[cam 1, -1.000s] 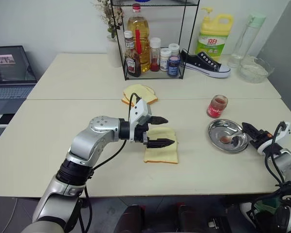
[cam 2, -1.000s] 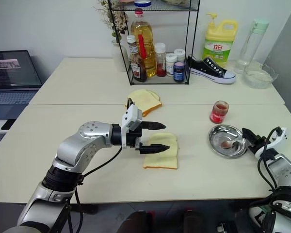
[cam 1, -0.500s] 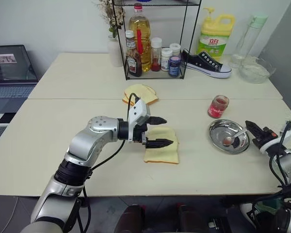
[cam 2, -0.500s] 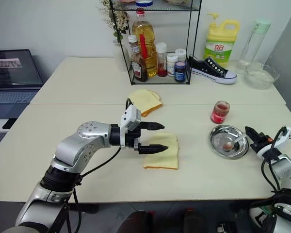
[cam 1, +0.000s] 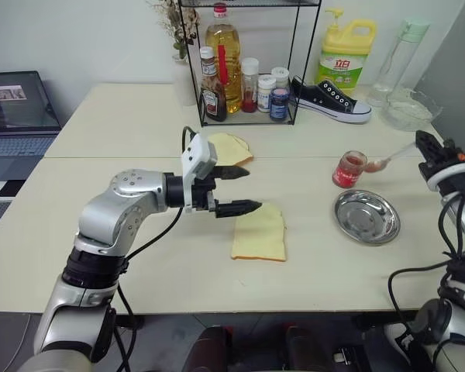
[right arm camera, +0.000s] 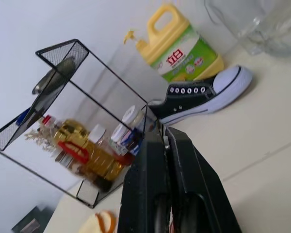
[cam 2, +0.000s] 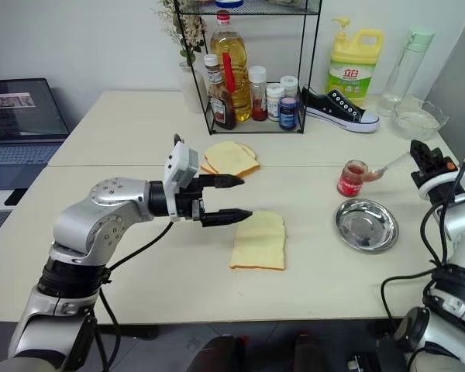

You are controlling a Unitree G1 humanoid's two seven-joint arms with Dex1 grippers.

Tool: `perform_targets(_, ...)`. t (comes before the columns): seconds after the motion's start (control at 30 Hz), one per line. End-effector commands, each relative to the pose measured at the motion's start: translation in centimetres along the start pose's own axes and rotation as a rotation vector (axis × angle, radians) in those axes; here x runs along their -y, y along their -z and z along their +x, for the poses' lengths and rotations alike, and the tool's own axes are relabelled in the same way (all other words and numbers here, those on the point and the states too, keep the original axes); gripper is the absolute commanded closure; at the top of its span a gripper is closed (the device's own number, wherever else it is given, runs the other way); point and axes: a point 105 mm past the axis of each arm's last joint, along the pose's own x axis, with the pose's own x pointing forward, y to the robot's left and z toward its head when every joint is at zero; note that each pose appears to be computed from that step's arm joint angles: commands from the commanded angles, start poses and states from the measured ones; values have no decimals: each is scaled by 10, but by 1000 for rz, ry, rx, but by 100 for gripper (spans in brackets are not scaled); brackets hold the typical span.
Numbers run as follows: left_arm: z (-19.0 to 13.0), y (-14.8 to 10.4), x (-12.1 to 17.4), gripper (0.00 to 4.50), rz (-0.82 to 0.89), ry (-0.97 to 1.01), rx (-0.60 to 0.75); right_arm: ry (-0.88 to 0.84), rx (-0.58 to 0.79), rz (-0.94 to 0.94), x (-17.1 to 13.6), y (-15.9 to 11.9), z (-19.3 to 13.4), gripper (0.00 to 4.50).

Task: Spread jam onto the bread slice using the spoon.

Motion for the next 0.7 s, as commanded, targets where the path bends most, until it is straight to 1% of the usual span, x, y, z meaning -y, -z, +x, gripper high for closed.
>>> perform_targets(0.03, 6, -18, 3, 0, 72, 3, 35, -11, 67, -73, -12, -24, 13, 448)
perform_targets(0.17, 10, -25, 2, 0, 95, -4, 50, -18, 50, -218, -25, -24, 34, 448)
perform_targets(0.27, 10, -26, 2, 0, 96, -9, 53, -31, 32, -281, -29, -19, 41, 448)
perform_targets(0.37, 10, -25, 3, 0, 95, -13, 52, -61, 7, -339, -36, -10, 46, 448)
perform_targets(0.53, 9, -25, 3, 0, 94, -24, 53, -99, -2, -366, -48, -3, 51, 448)
perform_targets(0.63, 9, -25, 2, 0, 96, -29, 55, -111, -1, -418, -54, 0, 54, 448)
perform_targets(0.7, 9, -25, 2, 0, 97, -31, 55, -116, -3, -491, -56, 3, 56, 448)
